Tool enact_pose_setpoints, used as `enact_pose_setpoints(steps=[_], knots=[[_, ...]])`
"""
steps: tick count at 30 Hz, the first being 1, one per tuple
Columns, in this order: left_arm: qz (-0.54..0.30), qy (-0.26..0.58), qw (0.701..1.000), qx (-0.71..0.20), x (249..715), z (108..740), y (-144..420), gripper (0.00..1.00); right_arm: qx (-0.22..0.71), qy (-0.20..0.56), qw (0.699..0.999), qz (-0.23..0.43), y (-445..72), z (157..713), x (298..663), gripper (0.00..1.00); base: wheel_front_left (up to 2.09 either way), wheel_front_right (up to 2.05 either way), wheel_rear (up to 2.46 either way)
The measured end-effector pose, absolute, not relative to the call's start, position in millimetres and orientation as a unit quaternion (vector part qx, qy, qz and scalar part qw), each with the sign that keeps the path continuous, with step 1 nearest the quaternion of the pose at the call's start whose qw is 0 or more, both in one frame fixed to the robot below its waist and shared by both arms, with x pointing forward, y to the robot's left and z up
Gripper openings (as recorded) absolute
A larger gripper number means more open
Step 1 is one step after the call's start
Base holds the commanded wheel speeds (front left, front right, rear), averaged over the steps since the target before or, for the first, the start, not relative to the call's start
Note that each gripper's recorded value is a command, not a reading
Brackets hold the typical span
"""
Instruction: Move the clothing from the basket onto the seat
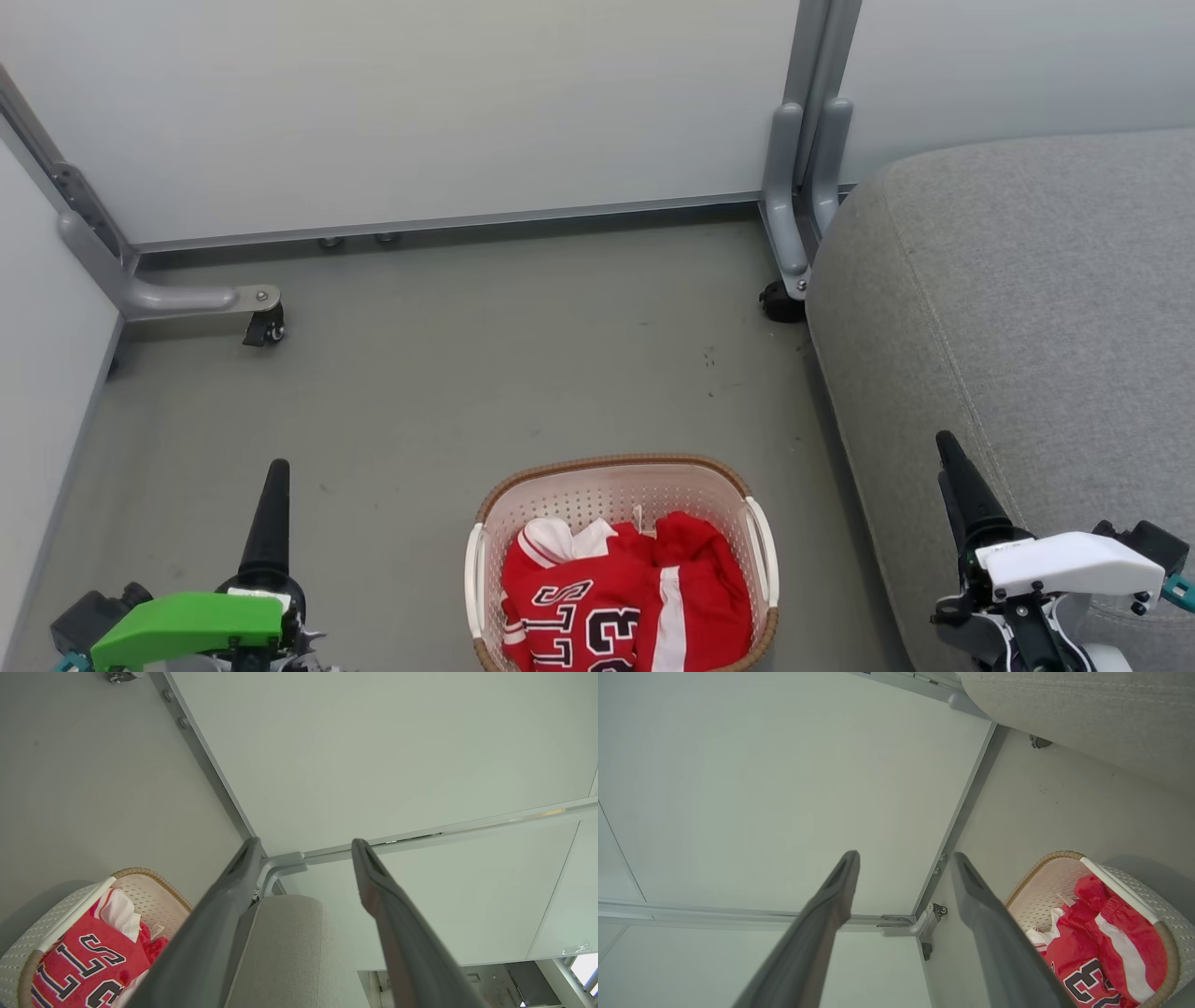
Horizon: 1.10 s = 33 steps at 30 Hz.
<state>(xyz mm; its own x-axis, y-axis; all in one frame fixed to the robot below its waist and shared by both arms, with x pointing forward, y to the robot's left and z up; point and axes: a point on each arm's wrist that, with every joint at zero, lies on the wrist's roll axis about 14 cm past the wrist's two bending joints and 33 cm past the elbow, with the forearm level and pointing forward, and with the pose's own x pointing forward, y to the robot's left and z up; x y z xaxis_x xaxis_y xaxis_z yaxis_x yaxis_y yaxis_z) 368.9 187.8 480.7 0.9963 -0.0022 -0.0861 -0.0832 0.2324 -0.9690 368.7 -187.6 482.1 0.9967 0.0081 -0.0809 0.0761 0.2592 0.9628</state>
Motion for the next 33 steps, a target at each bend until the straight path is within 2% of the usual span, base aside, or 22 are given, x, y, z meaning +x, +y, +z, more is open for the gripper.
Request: enact_pose_setpoints(steps=[5, 16, 33], knots=[[0.012, 0.037, 0.82, -0.571, 370, 486, 179, 1.0, 0.557, 0.036, 0.83, -0.01, -183, 485, 366, 1.0, 0.0, 0.0, 0.0], [0.002, 0.036, 0.876, -0.48, 367, 493, 168, 1.0, 0.44, 0.02, 0.898, 0.022, -175, 501, 364, 1.0, 0.0, 0.0, 0.0], [-0.015, 0.014, 0.931, -0.366, 362, 507, 157, 1.0, 0.32, 0.0, 0.946, 0.053, -161, 512, 357, 1.0, 0.0, 0.0, 0.0]])
